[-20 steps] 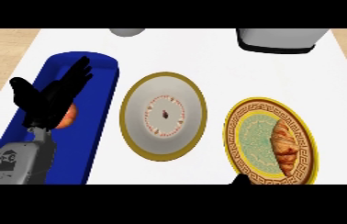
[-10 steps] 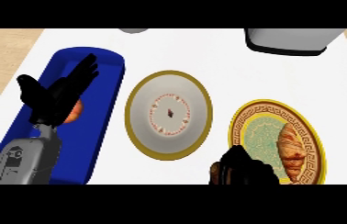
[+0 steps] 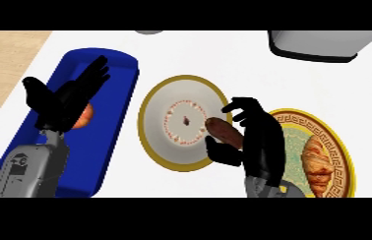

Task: Pick the sweet potato from the plate and place it in the bowl

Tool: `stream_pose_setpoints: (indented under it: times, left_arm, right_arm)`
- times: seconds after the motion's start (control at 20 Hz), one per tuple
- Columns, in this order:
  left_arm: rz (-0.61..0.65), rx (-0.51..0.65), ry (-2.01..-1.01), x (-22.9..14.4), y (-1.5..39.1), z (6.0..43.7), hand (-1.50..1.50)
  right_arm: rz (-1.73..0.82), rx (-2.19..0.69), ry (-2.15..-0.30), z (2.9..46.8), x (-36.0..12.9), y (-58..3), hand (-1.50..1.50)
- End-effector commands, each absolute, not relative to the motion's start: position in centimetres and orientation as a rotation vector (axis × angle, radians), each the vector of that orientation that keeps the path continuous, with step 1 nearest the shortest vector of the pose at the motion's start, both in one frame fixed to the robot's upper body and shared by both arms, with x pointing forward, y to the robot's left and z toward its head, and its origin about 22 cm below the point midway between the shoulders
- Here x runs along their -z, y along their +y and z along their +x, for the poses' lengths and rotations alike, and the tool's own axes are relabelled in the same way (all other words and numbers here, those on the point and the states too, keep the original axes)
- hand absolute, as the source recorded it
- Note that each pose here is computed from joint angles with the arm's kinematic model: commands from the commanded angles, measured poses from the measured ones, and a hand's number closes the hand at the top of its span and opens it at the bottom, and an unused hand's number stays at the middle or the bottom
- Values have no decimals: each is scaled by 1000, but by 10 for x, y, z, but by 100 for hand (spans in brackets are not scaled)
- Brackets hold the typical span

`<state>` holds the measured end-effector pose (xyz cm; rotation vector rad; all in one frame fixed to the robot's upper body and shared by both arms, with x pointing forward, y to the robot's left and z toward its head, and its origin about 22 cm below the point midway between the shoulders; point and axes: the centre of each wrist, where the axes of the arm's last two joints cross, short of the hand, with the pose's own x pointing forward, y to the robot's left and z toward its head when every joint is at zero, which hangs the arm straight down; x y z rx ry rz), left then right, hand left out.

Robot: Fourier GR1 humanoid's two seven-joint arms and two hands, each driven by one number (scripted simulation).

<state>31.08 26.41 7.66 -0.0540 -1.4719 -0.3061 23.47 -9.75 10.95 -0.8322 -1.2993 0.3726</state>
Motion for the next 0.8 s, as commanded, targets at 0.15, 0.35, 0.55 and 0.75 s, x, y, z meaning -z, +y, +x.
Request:
stream_pose_setpoints:
  times: [0.15, 0.35, 0.55, 0.75]
  left_arm:
    - [-55, 322, -1456, -77, 264, 312, 0]
    - [-50, 293, -1457, -88, 267, 322, 0]
    - [-18, 279, -1453, -77, 274, 316, 0]
    - [31, 230, -1441, -62, 301, 301, 0]
  right_arm:
    - [-753, -112, -1344, 312, -118, -89, -150]
    - [-844, -104, -1410, 348, -116, -71, -150]
    - [-902, -1, -1448, 370, -109, -63, -150]
    - [-937, 71, -1470, 377, -116, -67, -150]
